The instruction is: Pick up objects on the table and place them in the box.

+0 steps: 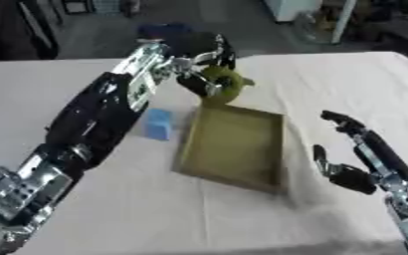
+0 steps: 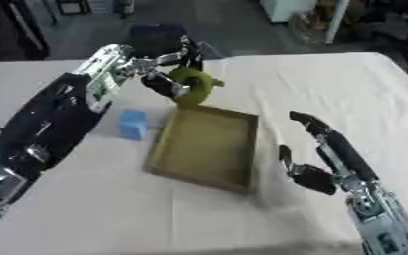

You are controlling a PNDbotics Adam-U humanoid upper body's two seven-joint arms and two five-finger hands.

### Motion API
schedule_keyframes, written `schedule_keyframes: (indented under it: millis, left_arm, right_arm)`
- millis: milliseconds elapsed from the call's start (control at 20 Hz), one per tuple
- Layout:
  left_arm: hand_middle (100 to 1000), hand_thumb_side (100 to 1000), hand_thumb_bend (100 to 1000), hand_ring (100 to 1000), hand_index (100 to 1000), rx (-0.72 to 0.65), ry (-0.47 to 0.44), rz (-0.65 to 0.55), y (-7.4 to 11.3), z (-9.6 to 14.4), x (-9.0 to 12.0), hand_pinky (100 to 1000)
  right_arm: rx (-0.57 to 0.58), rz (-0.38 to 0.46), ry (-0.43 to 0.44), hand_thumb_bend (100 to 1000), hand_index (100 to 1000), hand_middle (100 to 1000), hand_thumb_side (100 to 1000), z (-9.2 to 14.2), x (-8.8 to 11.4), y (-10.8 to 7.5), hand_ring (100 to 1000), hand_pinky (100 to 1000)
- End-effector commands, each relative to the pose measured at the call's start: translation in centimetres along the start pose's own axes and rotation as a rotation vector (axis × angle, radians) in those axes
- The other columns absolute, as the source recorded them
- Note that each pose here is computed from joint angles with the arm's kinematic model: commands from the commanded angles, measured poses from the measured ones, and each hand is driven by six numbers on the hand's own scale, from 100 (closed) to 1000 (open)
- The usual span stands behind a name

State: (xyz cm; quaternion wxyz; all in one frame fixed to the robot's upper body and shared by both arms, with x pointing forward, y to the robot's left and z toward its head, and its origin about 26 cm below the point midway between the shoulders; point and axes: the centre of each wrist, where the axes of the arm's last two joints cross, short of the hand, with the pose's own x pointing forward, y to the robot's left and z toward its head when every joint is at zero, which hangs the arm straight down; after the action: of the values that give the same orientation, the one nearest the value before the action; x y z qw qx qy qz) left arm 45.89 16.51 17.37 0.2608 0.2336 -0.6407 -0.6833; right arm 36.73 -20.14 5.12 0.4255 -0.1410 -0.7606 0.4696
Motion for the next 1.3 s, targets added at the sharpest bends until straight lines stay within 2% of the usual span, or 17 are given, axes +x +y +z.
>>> schedule_keyframes:
  millis: [50,450,600,650,750,850,950,1050,1300]
  left_arm:
    - [478,154,100,479,627,0.005,-0.049,-0.012,0.5,-1.4,1.3,617]
    - [499,192,100,495,647,-0.078,-0.131,0.001,-1.7,-2.7,3.1,628]
    - [516,226,100,508,664,-0.138,-0.152,0.008,-3.0,-2.8,3.4,633]
    - [548,277,106,532,697,-0.157,-0.158,0.014,-3.4,-2.8,3.5,644]
    - [573,302,142,554,721,-0.191,-0.175,0.027,-4.2,-2.8,3.6,653]
    - [615,439,282,591,765,-0.205,-0.196,0.039,-4.4,-2.8,3.7,671]
    - [640,548,385,610,791,-0.2,-0.217,0.045,-4.0,-2.6,3.8,687]
    - [660,608,446,623,807,-0.174,-0.233,0.045,-3.0,-2.3,3.8,700]
    - [685,602,472,643,825,-0.079,-0.243,0.004,1.5,-0.2,3.3,712]
  right_arm:
    - [-0.01,0.019,-0.034,100,1000,899,444,-0.8,0.7,-0.9,1000,880]
    - [-0.007,0.018,-0.041,100,1000,898,447,-0.9,0.8,-0.9,1000,880]
    - [-0.004,0.019,-0.041,100,1000,898,447,-0.9,0.8,-0.9,1000,880]
    - [-0.004,0.019,-0.041,100,1000,898,448,-0.9,0.9,-0.9,1000,880]
    - [-0.003,0.018,-0.041,100,1000,898,447,-0.9,0.9,-0.9,1000,880]
    - [-0.002,0.018,-0.04,100,1000,897,447,-0.9,0.8,-0.9,1000,880]
    - [-0.002,0.018,-0.038,100,1000,897,446,-0.9,0.8,-0.9,1000,880]
    - [-0.002,0.019,-0.035,100,1000,897,446,-0.8,0.7,-0.9,1000,880]
    - [-0.003,0.024,-0.022,100,1000,897,449,-0.6,0.5,-1.0,1000,880]
